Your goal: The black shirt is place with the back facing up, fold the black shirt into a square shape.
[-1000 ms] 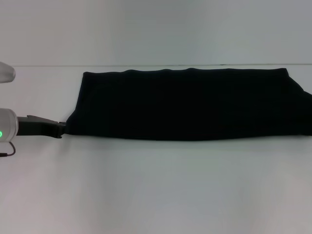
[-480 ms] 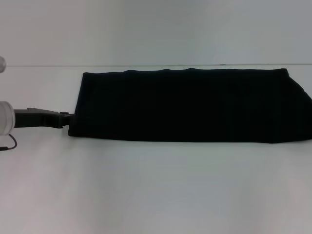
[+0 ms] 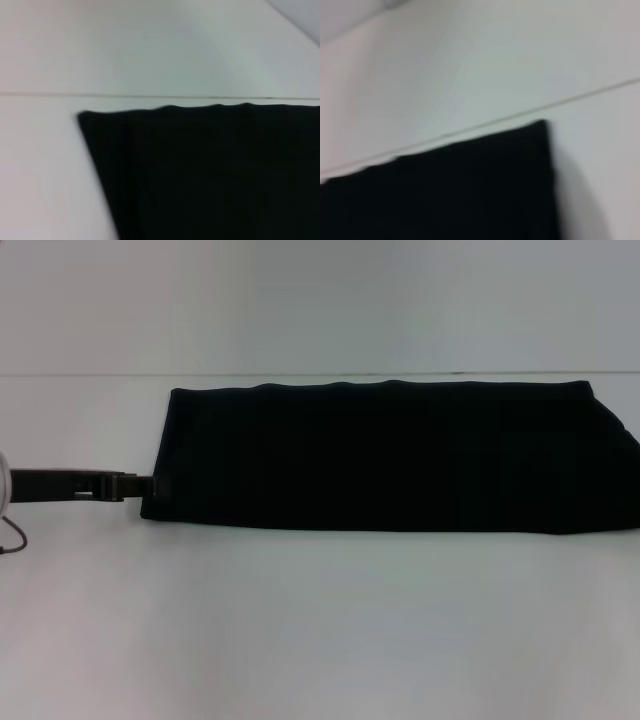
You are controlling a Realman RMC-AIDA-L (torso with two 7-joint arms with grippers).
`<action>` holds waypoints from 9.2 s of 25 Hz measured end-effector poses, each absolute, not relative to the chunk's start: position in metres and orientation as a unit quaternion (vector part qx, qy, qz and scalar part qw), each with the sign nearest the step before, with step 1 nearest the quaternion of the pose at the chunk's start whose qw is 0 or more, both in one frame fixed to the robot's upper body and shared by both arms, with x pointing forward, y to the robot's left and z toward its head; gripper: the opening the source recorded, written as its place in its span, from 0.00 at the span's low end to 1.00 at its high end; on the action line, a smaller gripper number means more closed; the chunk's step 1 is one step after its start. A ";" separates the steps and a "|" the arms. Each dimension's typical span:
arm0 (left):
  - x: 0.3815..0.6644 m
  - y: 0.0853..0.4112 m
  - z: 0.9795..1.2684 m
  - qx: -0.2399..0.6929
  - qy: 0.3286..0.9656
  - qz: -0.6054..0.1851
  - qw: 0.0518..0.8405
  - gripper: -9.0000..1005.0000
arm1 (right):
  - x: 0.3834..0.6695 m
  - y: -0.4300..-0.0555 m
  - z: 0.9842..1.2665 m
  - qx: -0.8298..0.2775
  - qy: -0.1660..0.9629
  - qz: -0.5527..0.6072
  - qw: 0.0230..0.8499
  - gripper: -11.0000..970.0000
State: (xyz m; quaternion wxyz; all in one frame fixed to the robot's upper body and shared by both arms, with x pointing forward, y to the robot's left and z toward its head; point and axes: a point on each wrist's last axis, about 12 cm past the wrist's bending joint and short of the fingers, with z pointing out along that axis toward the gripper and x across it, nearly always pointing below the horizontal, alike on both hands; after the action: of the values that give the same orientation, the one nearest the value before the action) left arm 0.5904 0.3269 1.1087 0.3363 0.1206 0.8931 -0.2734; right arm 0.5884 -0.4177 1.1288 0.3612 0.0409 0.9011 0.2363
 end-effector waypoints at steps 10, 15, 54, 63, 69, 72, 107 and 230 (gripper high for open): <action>0.575 0.321 1.105 0.025 0.886 -0.388 0.252 0.62 | 0.582 -0.385 1.136 -0.061 0.869 0.341 0.354 0.86; 0.579 0.317 1.095 -0.033 0.887 -0.397 0.234 0.63 | 0.585 -0.378 1.134 -0.070 0.866 0.344 0.356 0.89; 0.595 0.308 1.069 -0.201 0.883 -0.376 0.198 0.88 | 0.594 -0.332 1.155 -0.288 0.804 0.364 0.371 0.88; 0.599 0.310 1.069 -0.207 0.883 -0.366 0.208 0.87 | 0.595 -0.333 1.158 -0.278 0.797 0.370 0.388 0.88; 0.601 0.311 1.069 -0.209 0.883 -0.361 0.213 0.86 | 0.594 -0.335 1.159 -0.273 0.796 0.373 0.392 0.88; 0.602 0.311 1.070 -0.210 0.883 -0.360 0.215 0.86 | 0.594 -0.335 1.159 -0.272 0.796 0.373 0.392 0.88; 0.617 0.305 1.076 -0.147 0.904 -0.317 0.247 0.55 | 0.593 -0.338 1.159 -0.263 0.794 0.375 0.399 0.88; 0.553 0.267 1.061 0.276 0.793 -0.365 0.402 0.79 | 0.618 -0.326 1.116 -0.050 0.889 0.355 0.284 0.86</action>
State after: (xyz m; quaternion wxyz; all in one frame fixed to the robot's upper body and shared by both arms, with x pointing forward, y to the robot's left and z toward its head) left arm 0.5534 0.2673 1.0614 0.4024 0.2763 0.7928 -0.3649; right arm 0.6183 -0.3255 1.1155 0.2837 -0.0503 0.8893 0.3551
